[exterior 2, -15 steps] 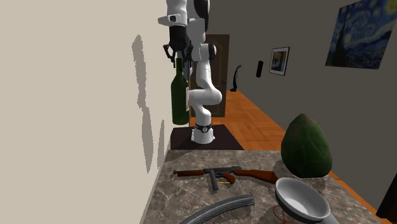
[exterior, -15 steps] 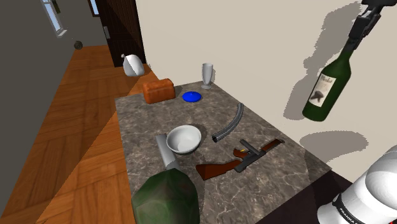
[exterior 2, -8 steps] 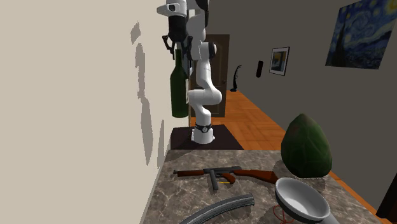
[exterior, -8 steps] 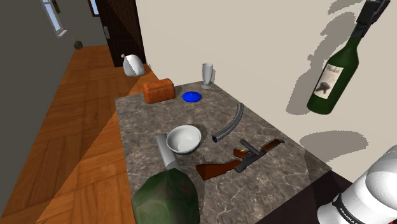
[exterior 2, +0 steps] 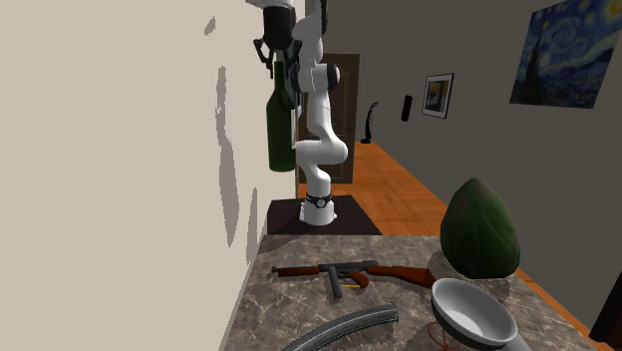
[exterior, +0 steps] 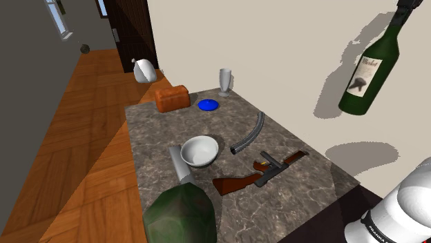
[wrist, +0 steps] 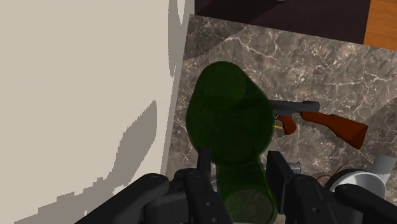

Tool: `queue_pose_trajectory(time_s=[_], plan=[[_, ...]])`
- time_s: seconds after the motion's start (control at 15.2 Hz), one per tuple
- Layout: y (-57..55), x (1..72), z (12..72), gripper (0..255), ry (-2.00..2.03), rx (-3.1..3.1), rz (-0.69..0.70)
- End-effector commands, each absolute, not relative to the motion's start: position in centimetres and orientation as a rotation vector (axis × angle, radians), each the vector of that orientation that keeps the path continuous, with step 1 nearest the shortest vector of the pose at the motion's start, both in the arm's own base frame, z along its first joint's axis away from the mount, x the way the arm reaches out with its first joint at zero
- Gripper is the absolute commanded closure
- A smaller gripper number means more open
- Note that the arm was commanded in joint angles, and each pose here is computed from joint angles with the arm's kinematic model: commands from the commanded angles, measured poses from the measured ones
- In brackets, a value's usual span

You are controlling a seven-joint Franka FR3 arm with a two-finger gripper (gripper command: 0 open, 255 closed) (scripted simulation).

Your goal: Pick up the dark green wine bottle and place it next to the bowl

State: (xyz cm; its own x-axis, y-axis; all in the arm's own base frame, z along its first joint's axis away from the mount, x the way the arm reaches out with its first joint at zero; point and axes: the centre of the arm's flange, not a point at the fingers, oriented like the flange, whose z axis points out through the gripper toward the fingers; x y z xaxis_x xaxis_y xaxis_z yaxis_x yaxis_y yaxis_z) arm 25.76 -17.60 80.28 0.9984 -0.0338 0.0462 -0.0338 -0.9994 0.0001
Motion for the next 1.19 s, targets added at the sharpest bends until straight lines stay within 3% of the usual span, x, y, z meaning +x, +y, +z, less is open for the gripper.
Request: queue_pose_trajectory(time_s=[0.0,0.53,1.12], plan=[[-17.6,25.8,81.4,255,-0.053,3.139,0.073],[-17.6,25.8,85.5,255,-0.053,3.139,0.073],[-9.3,32.3,80.1,255,-0.053,3.139,0.073]])
